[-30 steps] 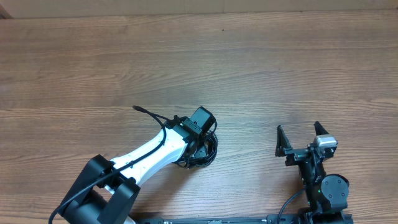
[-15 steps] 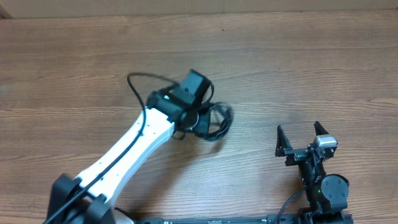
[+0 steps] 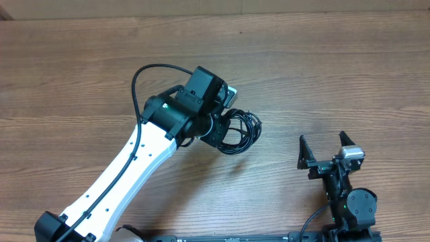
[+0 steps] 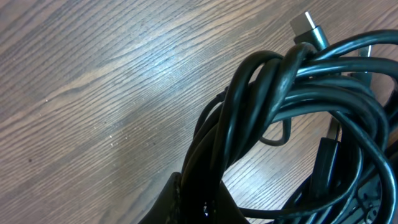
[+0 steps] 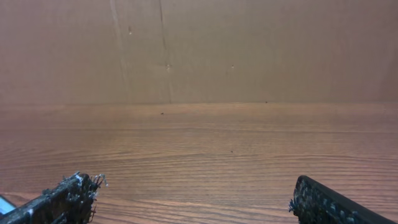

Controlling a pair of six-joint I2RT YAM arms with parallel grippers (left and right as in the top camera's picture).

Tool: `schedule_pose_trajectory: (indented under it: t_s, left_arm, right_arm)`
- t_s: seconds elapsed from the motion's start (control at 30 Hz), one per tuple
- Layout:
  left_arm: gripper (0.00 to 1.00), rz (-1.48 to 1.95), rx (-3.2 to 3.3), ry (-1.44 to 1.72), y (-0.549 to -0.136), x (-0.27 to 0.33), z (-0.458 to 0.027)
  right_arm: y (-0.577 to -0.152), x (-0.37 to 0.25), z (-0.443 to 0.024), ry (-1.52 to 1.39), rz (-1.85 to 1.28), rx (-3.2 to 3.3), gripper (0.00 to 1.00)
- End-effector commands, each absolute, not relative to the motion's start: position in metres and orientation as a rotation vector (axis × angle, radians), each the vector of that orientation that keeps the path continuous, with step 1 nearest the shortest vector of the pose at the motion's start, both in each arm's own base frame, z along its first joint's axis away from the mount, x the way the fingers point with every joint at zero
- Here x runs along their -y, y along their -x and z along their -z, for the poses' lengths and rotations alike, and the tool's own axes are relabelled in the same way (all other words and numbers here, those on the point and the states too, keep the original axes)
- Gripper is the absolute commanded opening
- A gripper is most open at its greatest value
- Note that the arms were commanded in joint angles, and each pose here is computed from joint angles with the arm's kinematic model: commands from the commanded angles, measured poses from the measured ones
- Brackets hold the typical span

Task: Untangle cables
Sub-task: 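Lift the cable bundle with the left gripper toward the center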

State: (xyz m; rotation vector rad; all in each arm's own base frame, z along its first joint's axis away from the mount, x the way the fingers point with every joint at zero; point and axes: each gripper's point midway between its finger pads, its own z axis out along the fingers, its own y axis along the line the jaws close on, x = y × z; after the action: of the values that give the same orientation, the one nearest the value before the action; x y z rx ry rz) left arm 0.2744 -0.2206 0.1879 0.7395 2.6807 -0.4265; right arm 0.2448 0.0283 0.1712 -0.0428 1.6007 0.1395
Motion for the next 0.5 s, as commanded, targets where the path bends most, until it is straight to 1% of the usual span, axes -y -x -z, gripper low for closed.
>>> schedule_pose_trajectory:
  t_s: [0.0,0.17,0.23,0.27,0.33,0.37,0.4,0.47]
  left_arm:
    - [0.04,0.448,-2.597,-0.838,-0.276,0.225,-0.203]
    - [0.04,0.432,-2.601,-0.884,-0.272,0.222,-0.2]
    - [0.04,0.43,-2.609,-0.885,-0.272,0.222,-0.198]
    - [0.04,0.429,-2.61,-0.885,-0.272,0.222,-0.197]
    - [0.04,0.407,-2.619,-0.873,-0.276,0.221,-0.193]
    - [0.04,0.406,-2.625,-0.864,-0.277,0.221,-0.193]
    - [0.04,0.413,-2.643,-0.832,-0.277,0.221,-0.191]
    - [0.04,0.427,-2.669,-0.765,-0.277,0.222,-0.191]
  right_arm:
    - [-0.245,-0.027,-0.17,0.034,-0.137,-1.595,1.0]
    - [-0.245,-0.027,-0.17,0.034,-0.137,-1.595,1.0]
    - [-0.244,-0.038,-0.17,0.043,-0.227,-1.598,1.0]
    - [-0.242,-0.044,-0.171,-0.008,-0.337,-1.6,1.0]
    - [-0.236,-0.066,-0.174,-0.206,-0.731,-1.611,1.0]
    - [-0.235,-0.07,-0.175,-0.244,-0.808,-1.615,1.0]
    - [-0.225,-0.09,-0.177,-0.321,-1.069,-1.641,1.0]
    - [-0.213,-0.11,-0.177,-0.374,-1.311,-1.69,1.0]
